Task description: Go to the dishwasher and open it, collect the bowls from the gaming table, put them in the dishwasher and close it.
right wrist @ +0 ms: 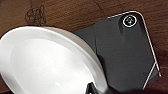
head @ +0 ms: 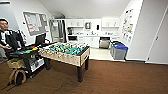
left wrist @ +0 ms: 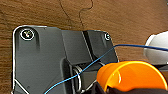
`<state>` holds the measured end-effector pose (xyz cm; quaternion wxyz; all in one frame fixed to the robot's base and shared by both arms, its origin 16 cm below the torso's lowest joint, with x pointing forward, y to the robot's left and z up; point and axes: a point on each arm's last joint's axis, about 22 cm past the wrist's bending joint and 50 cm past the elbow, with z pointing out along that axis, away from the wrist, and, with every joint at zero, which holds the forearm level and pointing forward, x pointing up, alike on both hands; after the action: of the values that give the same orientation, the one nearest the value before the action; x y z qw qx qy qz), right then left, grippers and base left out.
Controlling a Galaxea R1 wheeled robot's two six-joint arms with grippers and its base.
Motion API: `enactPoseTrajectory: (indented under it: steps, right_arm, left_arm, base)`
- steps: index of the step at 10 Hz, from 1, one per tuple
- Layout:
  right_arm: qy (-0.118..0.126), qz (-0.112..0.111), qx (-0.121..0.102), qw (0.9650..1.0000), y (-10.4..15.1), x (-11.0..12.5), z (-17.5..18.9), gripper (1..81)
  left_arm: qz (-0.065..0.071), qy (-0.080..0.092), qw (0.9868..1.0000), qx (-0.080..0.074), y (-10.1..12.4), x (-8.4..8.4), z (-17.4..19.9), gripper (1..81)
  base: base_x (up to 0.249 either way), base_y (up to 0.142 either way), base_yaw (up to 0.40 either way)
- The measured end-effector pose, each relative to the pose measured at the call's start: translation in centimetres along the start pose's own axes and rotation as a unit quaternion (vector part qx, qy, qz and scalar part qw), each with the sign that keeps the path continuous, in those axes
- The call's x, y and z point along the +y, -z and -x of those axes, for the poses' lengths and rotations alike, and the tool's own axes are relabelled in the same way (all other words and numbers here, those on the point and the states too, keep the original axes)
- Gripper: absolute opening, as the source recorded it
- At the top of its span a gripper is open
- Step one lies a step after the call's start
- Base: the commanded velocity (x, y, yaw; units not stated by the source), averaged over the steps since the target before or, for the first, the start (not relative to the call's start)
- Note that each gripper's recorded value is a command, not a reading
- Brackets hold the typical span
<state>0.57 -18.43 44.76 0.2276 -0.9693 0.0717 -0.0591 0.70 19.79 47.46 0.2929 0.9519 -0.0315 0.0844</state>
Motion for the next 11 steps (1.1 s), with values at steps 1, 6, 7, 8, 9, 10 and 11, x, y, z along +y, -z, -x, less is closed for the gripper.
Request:
enactPoseTrajectory:
  steps: [1,6,7,8,9,10,11]
  right_arm:
    - [0.0,0.0,0.0,1.0,-0.01,-0.02,-0.03,1.0]
    - [0.0,-0.001,0.001,1.0,-0.03,-0.06,-0.07,1.0]
    - [0.0,0.0,0.0,1.0,0.0,-0.01,0.04,1.0]
    - [0.0,0.0,-0.001,1.0,0.02,0.02,0.15,1.0]
    - [0.0,0.0,-0.001,1.0,0.02,0.02,0.13,1.0]
    - [0.0,0.001,-0.002,1.0,0.08,0.11,0.33,1.0]
    - [0.001,0.002,-0.004,1.0,0.13,0.23,0.44,1.0]
  left_arm:
    - [0.0,0.0,1.0,0.0,0.06,-0.04,0.13,1.0]
    - [0.002,-0.001,1.0,0.004,-0.01,0.06,-0.38,1.0]
    - [0.002,-0.001,1.0,0.003,-0.01,0.1,-0.16,1.0]
    - [0.003,0.0,1.0,0.001,-0.05,0.23,0.03,1.0]
    - [0.004,0.0,1.0,0.002,-0.07,0.28,0.04,1.0]
    - [0.005,0.001,1.0,0.001,-0.08,0.39,0.23,1.0]
    - [0.005,0.002,1.0,0.0,-0.11,0.51,0.47,1.0]
  base:
    - [0.09,0.0,0.0]
    - [0.082,-0.079,0.0]
    - [0.078,-0.089,0.0]
    - [0.078,-0.089,0.0]
    - [0.078,-0.089,0.0]
    - [0.078,-0.09,0.0]
    - [0.078,-0.09,0.0]
